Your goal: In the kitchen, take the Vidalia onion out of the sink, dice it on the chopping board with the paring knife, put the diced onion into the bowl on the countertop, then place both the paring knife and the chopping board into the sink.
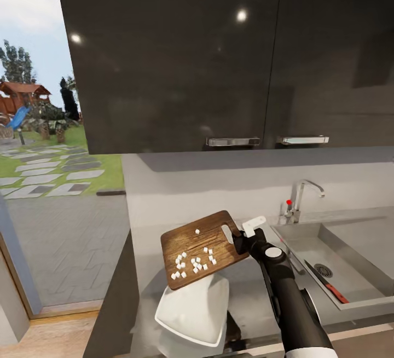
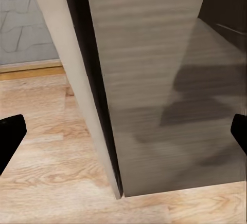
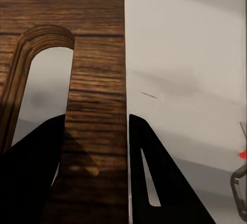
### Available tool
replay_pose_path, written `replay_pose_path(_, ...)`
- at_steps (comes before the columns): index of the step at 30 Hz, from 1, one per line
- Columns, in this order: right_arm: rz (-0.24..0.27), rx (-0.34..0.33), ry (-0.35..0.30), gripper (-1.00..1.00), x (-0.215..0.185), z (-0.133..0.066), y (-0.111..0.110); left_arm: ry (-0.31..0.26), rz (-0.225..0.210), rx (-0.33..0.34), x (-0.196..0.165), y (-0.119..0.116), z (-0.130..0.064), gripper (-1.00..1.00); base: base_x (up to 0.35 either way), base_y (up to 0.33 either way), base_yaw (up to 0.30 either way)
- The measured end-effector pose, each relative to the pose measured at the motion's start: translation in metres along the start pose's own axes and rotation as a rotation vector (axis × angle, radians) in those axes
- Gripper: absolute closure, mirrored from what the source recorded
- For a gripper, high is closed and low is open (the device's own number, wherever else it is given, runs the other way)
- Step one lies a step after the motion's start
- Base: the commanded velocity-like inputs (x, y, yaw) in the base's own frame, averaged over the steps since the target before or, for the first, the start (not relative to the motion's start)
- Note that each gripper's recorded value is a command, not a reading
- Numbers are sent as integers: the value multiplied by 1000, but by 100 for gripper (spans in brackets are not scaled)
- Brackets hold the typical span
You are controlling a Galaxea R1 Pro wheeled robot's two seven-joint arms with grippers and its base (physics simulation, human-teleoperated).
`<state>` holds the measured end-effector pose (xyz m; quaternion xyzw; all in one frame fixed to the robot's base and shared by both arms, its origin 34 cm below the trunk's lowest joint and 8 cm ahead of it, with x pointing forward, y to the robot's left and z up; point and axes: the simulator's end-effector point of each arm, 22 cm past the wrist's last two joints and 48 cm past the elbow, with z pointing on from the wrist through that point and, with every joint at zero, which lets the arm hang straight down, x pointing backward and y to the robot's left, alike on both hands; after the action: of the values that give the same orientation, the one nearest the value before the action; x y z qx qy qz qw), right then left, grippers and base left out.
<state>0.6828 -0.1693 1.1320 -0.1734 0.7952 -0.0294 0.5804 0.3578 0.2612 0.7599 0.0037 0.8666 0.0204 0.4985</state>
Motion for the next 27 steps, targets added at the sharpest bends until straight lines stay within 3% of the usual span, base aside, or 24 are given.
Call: replay_pose_path(27, -2, 1, 0, 100, 0, 0, 0, 0, 0, 0, 0, 0, 0, -100, 0, -13, 0)
